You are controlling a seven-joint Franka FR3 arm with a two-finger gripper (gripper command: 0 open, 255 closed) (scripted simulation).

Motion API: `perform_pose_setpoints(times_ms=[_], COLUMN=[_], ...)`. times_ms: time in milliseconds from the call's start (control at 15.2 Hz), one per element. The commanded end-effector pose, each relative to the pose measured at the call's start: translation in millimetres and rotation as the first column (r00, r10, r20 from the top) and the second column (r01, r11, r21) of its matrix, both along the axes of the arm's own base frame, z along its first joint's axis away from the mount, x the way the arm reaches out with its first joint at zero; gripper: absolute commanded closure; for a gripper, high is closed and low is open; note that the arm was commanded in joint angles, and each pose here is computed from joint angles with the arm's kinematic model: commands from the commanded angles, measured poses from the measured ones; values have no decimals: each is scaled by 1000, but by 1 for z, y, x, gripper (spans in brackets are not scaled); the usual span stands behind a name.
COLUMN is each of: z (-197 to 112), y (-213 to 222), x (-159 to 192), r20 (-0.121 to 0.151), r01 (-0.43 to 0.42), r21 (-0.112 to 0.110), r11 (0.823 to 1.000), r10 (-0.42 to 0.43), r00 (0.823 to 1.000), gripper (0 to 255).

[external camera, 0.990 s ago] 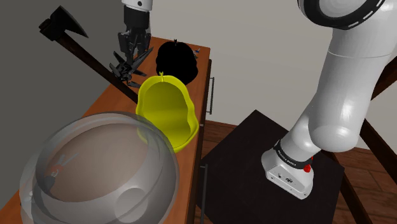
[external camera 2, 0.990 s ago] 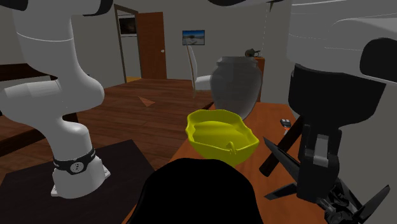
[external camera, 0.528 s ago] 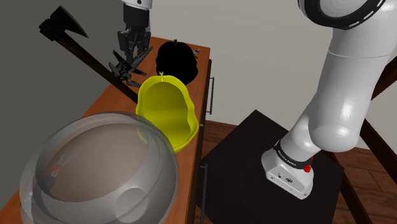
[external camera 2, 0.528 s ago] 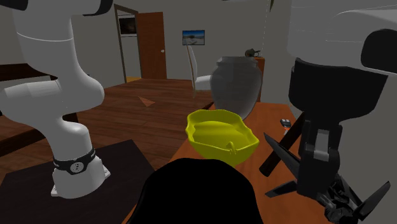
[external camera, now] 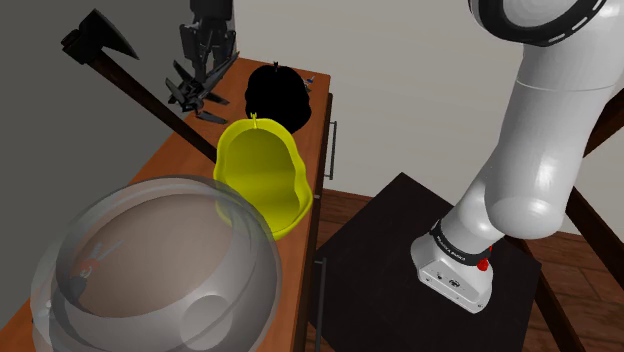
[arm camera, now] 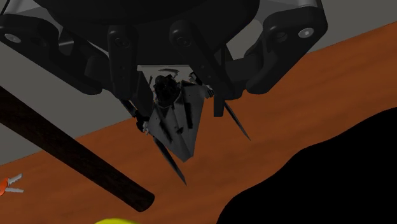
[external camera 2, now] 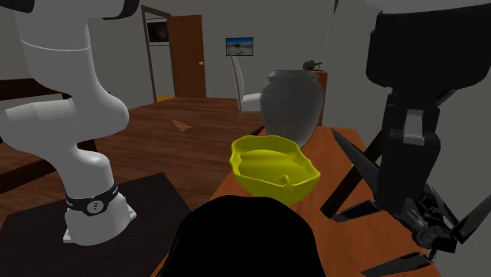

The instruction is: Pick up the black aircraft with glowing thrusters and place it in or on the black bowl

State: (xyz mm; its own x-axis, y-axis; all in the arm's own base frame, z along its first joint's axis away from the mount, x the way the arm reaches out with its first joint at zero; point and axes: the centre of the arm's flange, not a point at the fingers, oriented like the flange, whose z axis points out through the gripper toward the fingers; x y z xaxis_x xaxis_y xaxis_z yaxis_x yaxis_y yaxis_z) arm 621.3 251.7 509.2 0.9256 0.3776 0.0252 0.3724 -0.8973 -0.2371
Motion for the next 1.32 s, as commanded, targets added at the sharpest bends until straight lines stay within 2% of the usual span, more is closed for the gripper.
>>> perform_pose_setpoints(times_ms=[0,1254], z=[11,111], y=[0,0], x=[-1,-1], r20=[0,0], r01=[0,0], r21=[0,0], r11=[1000,1000], r10=[0,0], r00=[1000,1000], gripper=[255,255])
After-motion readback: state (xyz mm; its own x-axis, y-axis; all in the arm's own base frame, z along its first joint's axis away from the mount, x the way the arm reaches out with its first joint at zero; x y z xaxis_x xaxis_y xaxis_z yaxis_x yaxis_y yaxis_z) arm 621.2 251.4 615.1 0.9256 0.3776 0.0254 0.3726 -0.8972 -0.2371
